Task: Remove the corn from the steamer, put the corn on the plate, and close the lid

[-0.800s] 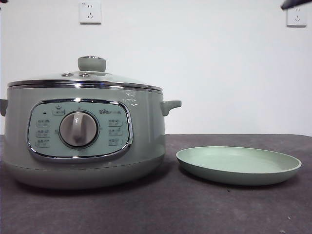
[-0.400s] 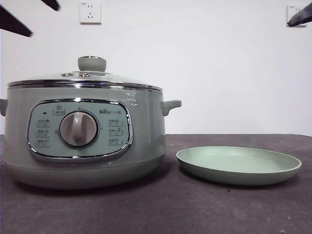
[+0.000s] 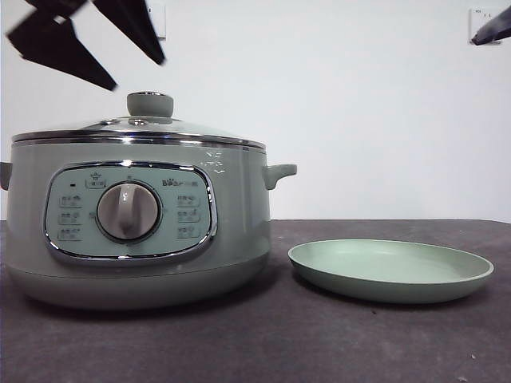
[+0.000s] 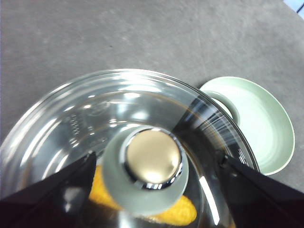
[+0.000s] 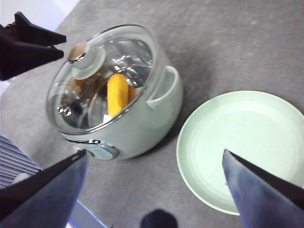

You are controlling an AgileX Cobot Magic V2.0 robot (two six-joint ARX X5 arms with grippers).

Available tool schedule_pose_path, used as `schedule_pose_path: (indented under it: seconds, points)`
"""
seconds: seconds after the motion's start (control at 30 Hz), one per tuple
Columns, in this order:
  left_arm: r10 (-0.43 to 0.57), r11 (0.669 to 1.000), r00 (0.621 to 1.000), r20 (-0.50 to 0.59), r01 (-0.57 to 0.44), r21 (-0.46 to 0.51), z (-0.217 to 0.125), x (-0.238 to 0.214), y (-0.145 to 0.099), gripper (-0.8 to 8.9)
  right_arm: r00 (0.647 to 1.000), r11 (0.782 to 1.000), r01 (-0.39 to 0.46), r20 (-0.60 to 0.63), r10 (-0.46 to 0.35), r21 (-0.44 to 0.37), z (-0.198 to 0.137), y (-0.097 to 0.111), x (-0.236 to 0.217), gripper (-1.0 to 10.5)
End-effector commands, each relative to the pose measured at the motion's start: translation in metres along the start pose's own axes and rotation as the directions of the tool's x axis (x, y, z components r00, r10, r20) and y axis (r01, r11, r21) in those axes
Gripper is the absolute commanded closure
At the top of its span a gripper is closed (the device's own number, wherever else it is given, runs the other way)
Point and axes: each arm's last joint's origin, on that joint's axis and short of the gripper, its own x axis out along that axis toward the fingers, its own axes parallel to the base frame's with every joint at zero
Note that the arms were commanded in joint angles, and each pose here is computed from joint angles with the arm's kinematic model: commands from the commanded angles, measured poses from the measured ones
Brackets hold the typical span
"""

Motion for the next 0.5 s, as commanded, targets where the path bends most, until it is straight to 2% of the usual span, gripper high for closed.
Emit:
schedule_pose_path:
  seconds: [0.03, 0.3, 0.37, 0.5]
  points:
    - [-0.007, 1.000, 1.000, -0.018, 0.007, 0.016, -0.001, 0.014, -0.004, 4.02, 1.000, 1.000, 0.004, 0.000, -0.004, 0.005, 0.001, 0.000, 0.000, 4.7]
    - [0.033, 0.999, 0.997, -0.071, -0.031, 0.034, -0.006, 0.036, -0.008, 4.19, 1.000, 1.000, 0.004, 0.000, -0.004, 0.005, 0.001, 0.000, 0.000, 4.7]
    - [0.033, 0.999, 0.996, -0.078, -0.029, 0.046, -0.006, 0.038, -0.008, 5.23, 1.000, 1.000, 0.004, 0.001, -0.004, 0.005, 0.001, 0.000, 0.000, 4.7]
    - [0.032, 0.997, 0.996, -0.082, -0.025, 0.079, -0.007, 0.040, -0.008, 8.32, 1.000, 1.000, 0.004, 0.001, -0.004, 0.005, 0.001, 0.000, 0.000, 4.7]
